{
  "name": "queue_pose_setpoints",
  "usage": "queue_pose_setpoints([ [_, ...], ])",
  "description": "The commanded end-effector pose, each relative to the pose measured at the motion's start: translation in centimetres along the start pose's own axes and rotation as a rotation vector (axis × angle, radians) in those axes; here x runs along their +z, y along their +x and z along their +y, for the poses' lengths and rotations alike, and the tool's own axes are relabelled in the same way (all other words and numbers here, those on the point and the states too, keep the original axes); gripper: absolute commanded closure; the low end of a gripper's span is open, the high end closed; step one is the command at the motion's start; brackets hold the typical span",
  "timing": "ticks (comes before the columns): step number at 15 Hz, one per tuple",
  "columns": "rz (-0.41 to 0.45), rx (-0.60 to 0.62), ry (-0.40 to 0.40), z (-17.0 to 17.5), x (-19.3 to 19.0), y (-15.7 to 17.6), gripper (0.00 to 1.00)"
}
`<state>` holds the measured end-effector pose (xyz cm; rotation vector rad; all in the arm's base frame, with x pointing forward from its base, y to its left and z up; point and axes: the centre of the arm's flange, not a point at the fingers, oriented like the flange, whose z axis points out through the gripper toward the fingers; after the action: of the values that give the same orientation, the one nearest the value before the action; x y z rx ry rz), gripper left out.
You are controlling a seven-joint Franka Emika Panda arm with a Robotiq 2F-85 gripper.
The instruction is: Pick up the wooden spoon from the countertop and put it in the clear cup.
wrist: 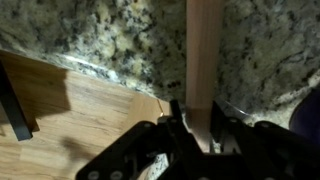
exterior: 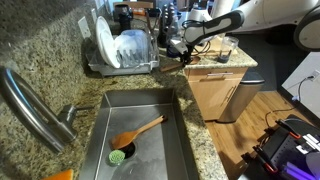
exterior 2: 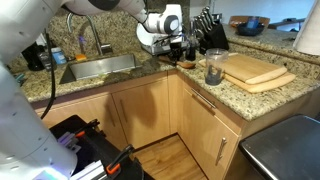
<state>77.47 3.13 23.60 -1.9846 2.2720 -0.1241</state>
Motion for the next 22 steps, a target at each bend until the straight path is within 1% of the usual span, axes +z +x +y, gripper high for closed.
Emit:
queue_pose_setpoints([
  [1,0.001,0.031,-0.047,0.2,1.3,1.3,0.97],
  [2,0.000,0.039,-0.054,0.2,1.4,1.7,0.98],
  [3,-0.002,0.045,-0.060,0.2,1.4,1.9,0.94],
  [7,-0.019,0.063,-0.079,0.2,1.4,2.3,0.94],
  [8,-0.033,0.060,-0.090,0.5,0.7,2.4,0.94],
  [9,0.000,0.055,-0.069,1.0,-0.7,2.6,0.94],
  [11,0.071,0.036,-0.066,2.0,-3.5,3.7,0.94],
  [16,0.250,0.021,-0.121,3.9,-8.8,7.2,0.94],
  [18,0.316,0.017,-0.129,4.9,-10.8,8.1,0.94],
  [20,0.358,0.016,-0.128,5.6,-12.5,8.6,0.94],
  [22,0.376,0.000,-0.116,6.4,-14.0,8.5,0.94],
])
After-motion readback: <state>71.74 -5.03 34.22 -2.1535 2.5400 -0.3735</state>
